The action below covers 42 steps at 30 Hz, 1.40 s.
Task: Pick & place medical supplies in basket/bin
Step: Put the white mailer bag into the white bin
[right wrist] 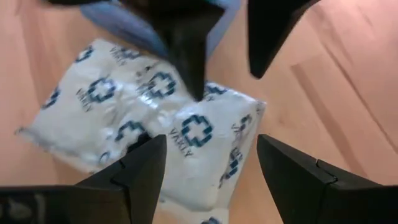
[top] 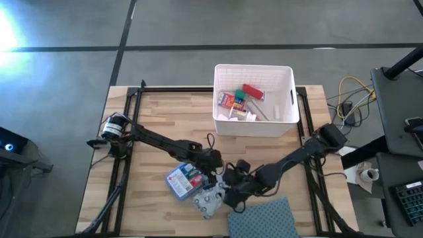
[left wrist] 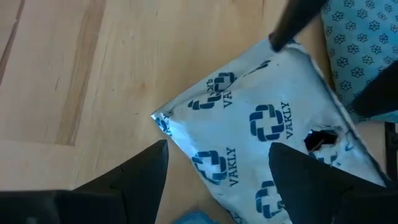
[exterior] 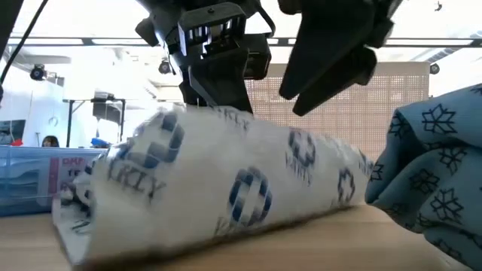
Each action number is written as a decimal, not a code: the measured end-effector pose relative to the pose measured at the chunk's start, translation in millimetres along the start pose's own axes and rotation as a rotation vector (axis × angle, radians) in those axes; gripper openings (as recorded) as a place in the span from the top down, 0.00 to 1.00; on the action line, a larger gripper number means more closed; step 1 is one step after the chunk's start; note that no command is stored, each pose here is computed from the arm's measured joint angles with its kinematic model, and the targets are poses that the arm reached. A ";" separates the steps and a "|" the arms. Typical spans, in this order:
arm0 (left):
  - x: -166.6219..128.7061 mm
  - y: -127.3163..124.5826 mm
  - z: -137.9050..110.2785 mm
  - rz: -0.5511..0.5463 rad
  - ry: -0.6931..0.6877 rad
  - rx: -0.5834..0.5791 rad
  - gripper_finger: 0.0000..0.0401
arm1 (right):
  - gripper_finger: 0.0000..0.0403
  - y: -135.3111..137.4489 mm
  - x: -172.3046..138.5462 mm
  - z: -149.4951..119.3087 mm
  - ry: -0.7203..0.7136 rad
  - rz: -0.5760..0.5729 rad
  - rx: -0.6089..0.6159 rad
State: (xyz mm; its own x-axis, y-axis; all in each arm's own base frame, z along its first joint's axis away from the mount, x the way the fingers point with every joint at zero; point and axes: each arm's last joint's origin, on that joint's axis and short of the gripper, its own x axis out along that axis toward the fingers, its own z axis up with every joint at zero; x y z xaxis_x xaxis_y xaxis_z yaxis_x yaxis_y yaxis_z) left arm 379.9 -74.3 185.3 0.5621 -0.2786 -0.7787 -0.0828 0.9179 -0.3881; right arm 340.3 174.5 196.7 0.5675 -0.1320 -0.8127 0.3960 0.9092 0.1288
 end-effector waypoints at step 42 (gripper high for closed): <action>3.7 4.3 -46.1 0.003 0.153 0.039 0.36 | 0.40 -15.1 35.2 -68.3 0.207 0.227 1.262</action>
State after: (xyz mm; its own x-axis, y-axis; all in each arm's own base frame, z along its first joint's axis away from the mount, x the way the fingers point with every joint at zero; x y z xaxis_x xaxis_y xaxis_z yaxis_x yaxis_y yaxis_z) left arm 343.8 -84.4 158.0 0.4298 -0.3125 -0.8471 -0.0506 0.9284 -0.3682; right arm 304.9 183.1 127.3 0.6345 0.1407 -0.7600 0.7729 -0.1090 0.6251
